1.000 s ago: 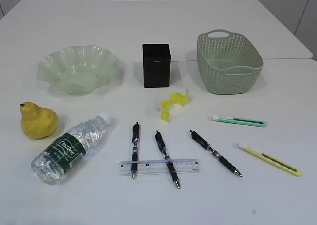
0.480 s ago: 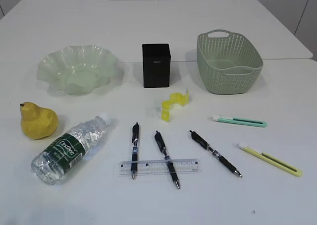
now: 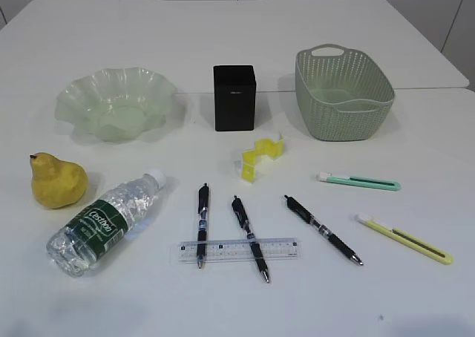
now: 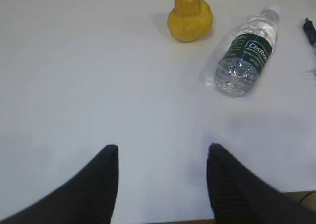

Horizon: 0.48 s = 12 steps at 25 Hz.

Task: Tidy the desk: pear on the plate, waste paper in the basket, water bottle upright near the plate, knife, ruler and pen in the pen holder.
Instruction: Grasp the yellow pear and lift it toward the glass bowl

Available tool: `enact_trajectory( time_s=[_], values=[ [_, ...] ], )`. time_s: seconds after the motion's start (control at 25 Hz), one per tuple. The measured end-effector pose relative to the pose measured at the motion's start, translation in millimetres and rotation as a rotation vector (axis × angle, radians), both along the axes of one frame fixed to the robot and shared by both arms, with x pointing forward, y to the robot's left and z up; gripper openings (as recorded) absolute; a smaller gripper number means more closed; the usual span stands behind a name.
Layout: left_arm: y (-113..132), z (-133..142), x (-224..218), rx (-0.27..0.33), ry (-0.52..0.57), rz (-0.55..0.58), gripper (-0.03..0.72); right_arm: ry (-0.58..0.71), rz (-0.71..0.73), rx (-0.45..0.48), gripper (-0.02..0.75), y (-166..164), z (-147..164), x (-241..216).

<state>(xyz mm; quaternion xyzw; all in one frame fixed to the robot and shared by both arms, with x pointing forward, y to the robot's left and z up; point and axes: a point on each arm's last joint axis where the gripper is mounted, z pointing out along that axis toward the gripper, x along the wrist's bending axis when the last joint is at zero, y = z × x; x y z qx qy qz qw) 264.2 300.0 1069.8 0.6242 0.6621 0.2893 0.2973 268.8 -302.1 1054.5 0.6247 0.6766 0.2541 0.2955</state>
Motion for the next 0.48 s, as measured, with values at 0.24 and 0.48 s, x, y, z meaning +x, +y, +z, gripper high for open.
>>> enact_trajectory(
  time_s=[0.24,0.48],
  values=[
    [0.8,0.8,13.1,-0.002,0.022,0.001,0.402,0.007,0.001,-0.001,0.575,0.3,9.0,8.6],
    [2.8,16.5,33.8,0.008,-0.023,0.007,0.402,-0.011,-0.004,-0.022,0.575,-0.9,25.7,22.0]
  ],
)
